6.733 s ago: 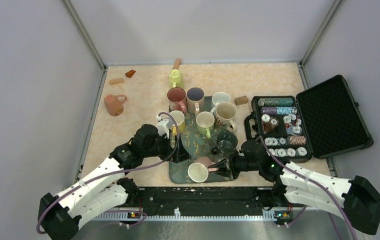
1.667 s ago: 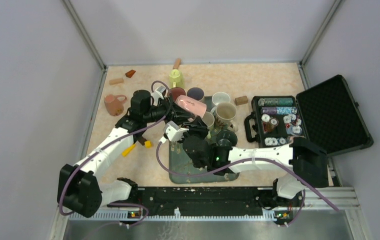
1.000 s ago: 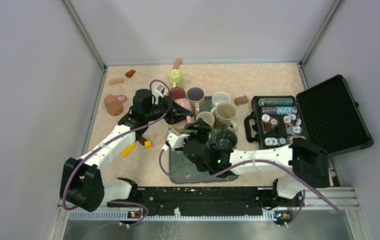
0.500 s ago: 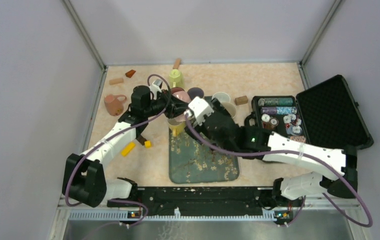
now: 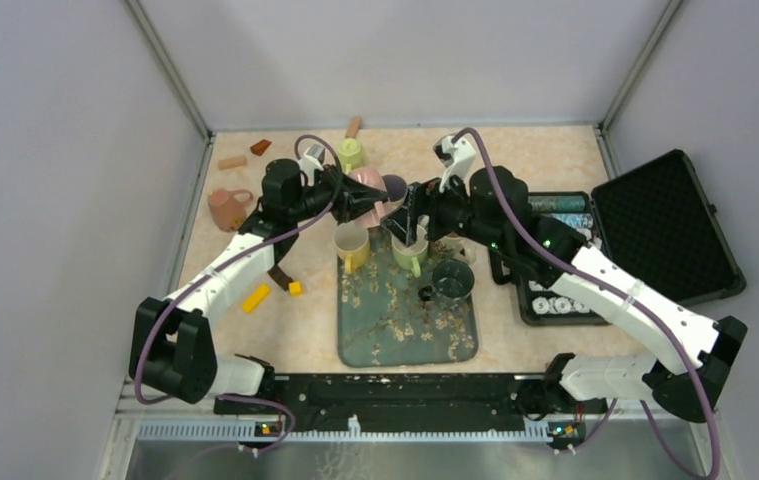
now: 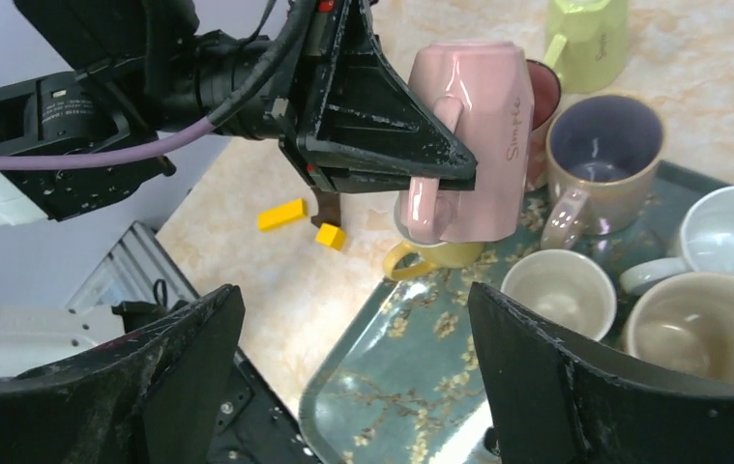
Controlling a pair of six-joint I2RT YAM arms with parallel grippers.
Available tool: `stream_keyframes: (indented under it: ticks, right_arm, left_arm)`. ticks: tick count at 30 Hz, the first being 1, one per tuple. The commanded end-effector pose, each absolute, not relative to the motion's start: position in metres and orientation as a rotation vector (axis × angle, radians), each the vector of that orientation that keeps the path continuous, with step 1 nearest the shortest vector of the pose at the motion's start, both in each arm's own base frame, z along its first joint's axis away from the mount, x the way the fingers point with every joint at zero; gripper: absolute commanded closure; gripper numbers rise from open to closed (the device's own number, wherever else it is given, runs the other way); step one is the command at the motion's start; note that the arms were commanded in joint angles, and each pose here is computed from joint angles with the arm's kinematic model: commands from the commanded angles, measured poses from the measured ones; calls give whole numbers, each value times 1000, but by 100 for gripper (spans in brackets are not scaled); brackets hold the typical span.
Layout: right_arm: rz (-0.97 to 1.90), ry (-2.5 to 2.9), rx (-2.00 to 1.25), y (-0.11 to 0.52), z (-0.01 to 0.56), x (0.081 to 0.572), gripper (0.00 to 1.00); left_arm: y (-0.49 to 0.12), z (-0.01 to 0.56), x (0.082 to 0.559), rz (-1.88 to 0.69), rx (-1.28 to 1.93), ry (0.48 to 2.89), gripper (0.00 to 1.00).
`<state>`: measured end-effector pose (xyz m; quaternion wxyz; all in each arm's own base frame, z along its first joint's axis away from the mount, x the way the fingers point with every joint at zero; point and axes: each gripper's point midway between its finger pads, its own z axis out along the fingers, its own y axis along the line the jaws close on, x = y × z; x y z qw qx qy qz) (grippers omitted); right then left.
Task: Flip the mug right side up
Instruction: Turn over the cup at the center of the board.
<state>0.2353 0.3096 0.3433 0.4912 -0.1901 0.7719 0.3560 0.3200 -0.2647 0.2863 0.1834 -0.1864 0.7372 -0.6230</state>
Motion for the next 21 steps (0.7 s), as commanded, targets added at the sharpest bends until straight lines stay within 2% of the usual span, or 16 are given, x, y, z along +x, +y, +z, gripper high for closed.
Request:
stream_keyframes:
  ticks: [1, 5, 8, 16, 21]
  right_arm:
    - [966, 1826, -398, 327, 346, 241, 18]
    - [830, 1842, -388, 323, 327, 259, 29]
    - [734, 1832, -408, 326, 320, 265, 30]
    - [642, 1839, -406, 340, 314, 281, 40]
    - [582, 1853, -407, 348, 307, 284, 41]
  left_arm:
    - [-265, 337, 325, -1812, -406, 1930, 100]
    - [-265, 341, 326, -1798, -416, 1936, 100]
    - [-265, 341, 326, -1784, -410, 1946, 100]
    - [-269, 336, 324, -1751, -403, 1978, 100]
    - [-275, 331, 324, -1729, -384, 2008, 100]
